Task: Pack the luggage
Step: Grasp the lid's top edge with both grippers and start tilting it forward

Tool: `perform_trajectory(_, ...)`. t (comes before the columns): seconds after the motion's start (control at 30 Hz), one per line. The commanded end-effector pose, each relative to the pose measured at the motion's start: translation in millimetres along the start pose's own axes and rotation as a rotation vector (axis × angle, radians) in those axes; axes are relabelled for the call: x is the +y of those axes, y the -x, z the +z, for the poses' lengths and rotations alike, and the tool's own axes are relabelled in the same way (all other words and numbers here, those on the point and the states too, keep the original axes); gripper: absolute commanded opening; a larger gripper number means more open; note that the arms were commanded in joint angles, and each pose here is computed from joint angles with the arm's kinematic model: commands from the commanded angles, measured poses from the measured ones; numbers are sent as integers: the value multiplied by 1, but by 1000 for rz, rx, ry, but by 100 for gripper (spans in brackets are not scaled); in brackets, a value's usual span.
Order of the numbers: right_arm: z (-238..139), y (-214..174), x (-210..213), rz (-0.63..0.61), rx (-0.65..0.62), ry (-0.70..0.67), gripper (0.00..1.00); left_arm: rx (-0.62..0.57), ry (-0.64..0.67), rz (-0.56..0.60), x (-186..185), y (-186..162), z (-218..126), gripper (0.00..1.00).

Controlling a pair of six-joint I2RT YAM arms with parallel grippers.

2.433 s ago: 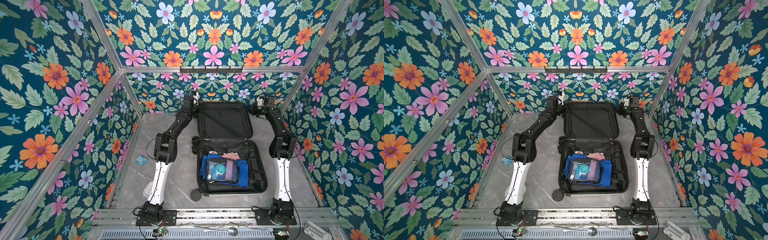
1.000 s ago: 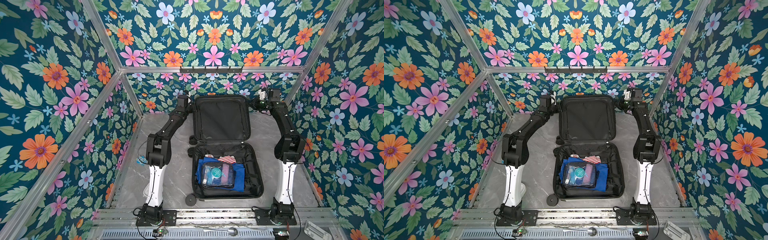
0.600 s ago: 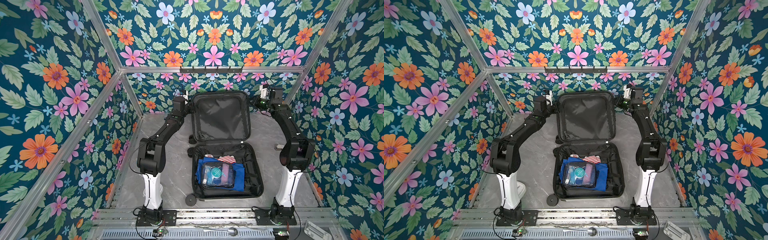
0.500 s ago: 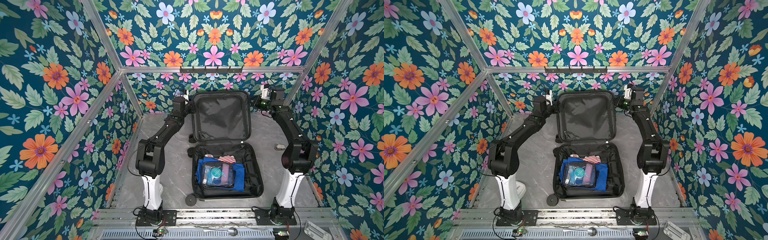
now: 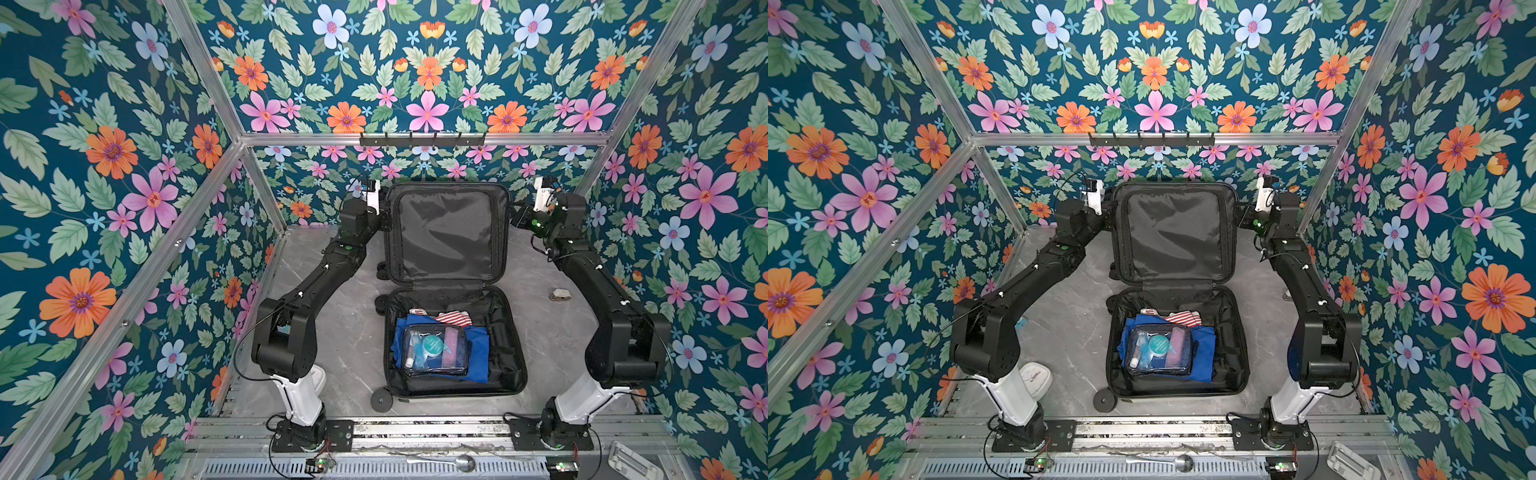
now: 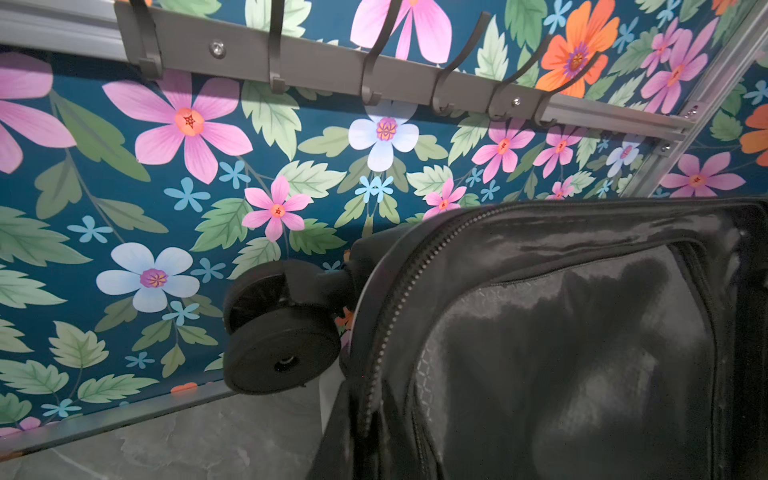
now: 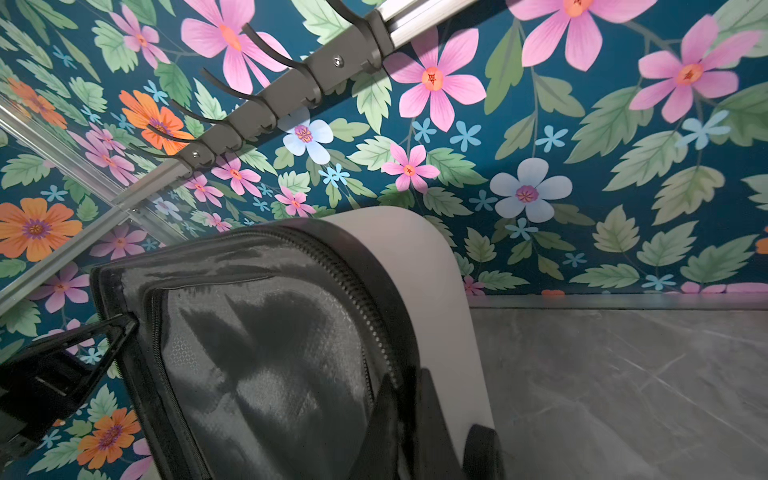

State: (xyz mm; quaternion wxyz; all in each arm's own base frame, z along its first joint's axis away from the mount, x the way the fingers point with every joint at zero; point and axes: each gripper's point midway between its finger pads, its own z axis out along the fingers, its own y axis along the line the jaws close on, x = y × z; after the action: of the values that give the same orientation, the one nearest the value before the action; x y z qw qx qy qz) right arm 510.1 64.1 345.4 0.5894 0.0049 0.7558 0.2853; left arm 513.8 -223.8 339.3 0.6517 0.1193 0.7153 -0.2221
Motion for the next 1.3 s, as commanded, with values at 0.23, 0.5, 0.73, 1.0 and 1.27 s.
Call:
perform_trajectory(0.23, -45, 5, 39, -105, -102, 78, 0, -51, -207, 134, -68, 11, -45, 0)
perform_trajectory(0.5, -75, -8, 49, -155, -151, 65, 0, -64, -192, 156, -93, 3, -74, 0)
perform_trajectory(0.73, -79, 10, 62, -210, -193, 71, 0, -143, -88, 286, -91, 14, -71, 0)
perform_trajectory(1.0, -61, 32, 68, -284, -222, 62, 0, -200, -1, 376, -79, 32, -41, 0)
perform_trajectory(1.27, -27, 48, 59, -303, -233, 53, 0, -225, 12, 368, -66, 42, 1, 0)
